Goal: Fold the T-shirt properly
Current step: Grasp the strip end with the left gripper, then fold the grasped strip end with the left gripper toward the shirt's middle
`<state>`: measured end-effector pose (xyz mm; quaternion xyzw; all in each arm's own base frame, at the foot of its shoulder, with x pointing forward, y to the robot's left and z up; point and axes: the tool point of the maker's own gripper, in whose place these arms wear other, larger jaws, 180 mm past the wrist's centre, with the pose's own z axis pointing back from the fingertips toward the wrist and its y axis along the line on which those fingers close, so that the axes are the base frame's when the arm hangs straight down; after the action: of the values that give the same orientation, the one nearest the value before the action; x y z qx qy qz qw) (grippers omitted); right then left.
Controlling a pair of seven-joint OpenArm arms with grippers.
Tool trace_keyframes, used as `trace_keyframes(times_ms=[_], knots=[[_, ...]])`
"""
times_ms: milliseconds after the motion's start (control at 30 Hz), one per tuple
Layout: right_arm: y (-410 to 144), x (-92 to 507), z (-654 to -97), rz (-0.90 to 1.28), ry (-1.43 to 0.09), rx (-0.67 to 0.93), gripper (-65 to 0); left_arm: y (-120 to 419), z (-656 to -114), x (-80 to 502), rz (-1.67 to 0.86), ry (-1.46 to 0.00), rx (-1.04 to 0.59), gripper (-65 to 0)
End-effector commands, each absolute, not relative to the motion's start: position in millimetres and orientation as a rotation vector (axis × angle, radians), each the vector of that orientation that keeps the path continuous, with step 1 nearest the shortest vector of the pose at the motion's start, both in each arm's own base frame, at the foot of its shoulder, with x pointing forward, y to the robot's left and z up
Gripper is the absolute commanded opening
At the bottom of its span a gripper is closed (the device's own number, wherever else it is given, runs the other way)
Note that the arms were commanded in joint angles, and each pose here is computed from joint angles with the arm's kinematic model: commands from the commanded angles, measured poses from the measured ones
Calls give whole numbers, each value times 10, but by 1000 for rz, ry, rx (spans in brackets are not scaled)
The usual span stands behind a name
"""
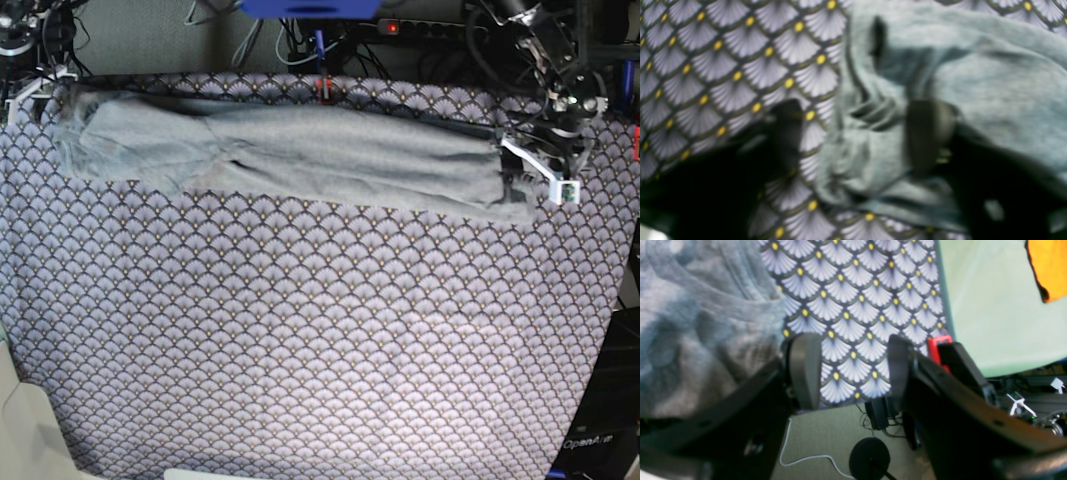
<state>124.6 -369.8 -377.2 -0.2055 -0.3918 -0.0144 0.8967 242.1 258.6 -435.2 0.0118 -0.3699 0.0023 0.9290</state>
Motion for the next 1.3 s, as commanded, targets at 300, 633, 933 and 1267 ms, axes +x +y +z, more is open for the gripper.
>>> trace_keyframes(times_ms=[300, 633, 933, 1267], knots=[[-3753, 1288, -3633, -16, -850, -454, -325, 2438, -4511, 2342, -37, -674, -7, -650], [-3753, 1278, -3645, -20, -848, -453, -325, 2125, -3653, 2638, -103, -909, 63, -650], [-3749, 1284, -3642, -18, -849, -452, -325, 1160, -3383, 2745, -434, -893, -30, -650], [-3749, 1284, -3642, -18, -849, -452, -325, 320, -3405, 2597, -735, -852, -153, -650]])
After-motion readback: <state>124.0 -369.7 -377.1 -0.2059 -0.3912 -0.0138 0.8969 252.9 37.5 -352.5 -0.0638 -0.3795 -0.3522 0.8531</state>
